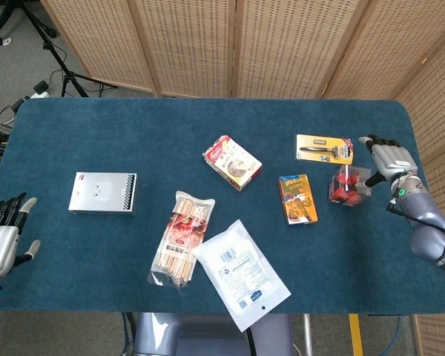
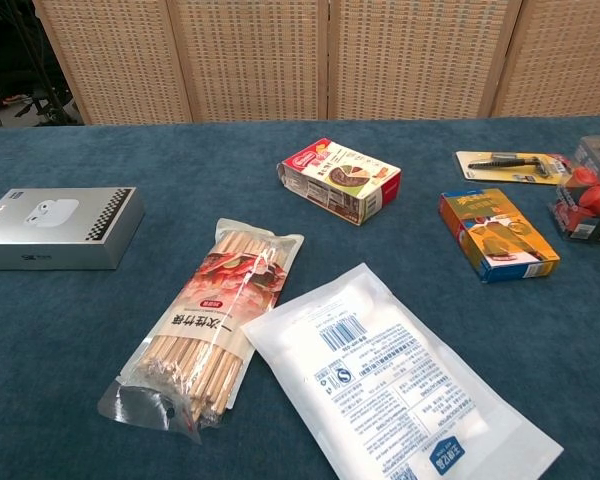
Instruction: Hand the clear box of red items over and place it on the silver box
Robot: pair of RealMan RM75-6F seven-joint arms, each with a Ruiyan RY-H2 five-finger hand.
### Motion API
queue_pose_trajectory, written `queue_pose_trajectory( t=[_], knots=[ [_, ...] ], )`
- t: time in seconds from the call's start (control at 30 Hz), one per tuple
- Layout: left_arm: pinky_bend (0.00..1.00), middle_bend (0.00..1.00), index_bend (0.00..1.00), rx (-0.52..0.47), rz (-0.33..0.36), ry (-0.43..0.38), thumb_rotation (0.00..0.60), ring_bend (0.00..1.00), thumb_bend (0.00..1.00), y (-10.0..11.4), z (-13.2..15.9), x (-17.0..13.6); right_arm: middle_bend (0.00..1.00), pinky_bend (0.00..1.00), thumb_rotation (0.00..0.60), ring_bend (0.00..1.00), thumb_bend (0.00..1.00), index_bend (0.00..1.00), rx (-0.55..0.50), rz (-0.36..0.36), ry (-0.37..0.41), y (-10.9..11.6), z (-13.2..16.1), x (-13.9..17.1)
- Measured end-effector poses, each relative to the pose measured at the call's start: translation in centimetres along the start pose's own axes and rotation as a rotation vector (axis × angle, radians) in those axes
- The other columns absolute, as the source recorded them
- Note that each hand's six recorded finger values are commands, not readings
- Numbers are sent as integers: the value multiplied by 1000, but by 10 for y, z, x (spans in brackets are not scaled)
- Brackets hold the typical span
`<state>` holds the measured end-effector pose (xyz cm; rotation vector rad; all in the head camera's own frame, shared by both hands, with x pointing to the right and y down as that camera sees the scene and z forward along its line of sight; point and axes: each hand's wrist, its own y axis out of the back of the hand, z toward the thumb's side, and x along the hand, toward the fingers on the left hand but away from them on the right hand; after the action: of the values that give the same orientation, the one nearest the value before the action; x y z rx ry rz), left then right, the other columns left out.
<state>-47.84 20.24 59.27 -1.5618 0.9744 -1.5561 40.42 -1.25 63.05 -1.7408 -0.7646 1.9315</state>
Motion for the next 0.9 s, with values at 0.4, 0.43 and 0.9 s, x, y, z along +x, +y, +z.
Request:
queue_pose_trajectory(
  t=[0.4, 0.43, 0.9],
  knots=[
    [0, 0, 97, -3, -23, -4, 600, 0, 315, -6, 1, 4, 0, 0, 600, 0, 182, 0, 2, 62, -60, -12, -11, -5],
    [0, 0, 97, -2, -24, -4, 600, 0, 315, -7, 1, 4, 0, 0, 600, 0, 182, 0, 0, 64, -62, -13, -11, -5],
    [0, 0, 96, -14, -32, -29, 600, 0, 315, -8, 8, 2, 0, 0, 600, 0, 184, 0, -42, 113, -69, -34, -12, -9]
  ],
)
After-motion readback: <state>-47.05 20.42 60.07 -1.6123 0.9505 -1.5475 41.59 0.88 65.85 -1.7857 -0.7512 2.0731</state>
